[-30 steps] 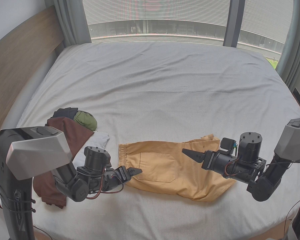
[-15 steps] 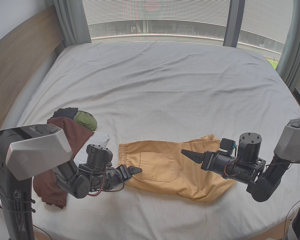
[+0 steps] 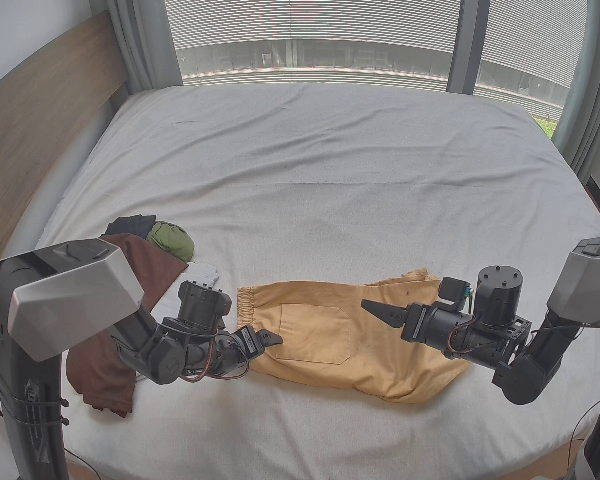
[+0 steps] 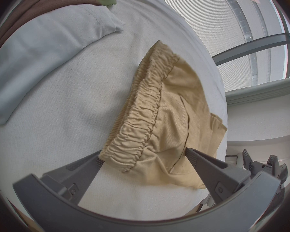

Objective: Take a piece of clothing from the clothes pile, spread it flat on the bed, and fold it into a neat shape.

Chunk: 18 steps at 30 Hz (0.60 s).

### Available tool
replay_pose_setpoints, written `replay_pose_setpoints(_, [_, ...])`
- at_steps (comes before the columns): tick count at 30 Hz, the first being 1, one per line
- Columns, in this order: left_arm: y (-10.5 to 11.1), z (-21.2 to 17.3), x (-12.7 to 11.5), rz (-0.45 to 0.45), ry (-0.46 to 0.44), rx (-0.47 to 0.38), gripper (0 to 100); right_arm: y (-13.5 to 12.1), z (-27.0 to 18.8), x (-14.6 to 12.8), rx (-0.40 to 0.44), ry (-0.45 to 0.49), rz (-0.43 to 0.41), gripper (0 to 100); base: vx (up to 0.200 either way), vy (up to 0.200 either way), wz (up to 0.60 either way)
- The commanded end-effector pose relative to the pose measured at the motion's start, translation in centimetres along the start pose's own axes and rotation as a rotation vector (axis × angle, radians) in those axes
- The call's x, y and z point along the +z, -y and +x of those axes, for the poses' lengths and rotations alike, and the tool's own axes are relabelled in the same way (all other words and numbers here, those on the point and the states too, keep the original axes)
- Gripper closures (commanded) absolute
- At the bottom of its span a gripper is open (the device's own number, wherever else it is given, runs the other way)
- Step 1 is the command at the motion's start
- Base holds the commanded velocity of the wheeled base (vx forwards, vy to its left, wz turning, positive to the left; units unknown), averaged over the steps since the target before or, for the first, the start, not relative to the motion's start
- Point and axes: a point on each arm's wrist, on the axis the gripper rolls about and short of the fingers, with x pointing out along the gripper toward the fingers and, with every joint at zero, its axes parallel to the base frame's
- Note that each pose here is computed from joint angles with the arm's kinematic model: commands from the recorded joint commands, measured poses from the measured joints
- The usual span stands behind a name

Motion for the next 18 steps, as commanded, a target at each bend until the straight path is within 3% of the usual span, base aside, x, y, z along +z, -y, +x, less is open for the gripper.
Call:
replay_pose_setpoints(1, [0.3, 0.0, 0.4, 0.016, 0.003, 0.025, 0, 0.0, 0.0, 0.1, 0.004, 0.008, -0.002, 0, 0.0, 0.0, 0.0])
replay_pose_setpoints(4, [0.1, 0.2, 0.6, 0.043, 0.007, 0.065, 0, -0.1, 0.0, 0.2, 0.012, 0.021, -0.008, 0, 0.0, 0.0, 0.0])
replay_pose_setpoints(18, [1.0, 0.9, 1.9, 0.044, 0.002, 0.059, 0, -0.1, 0.0, 0.2, 0.014, 0.023, -0.008, 0, 0.0, 0.0, 0.0])
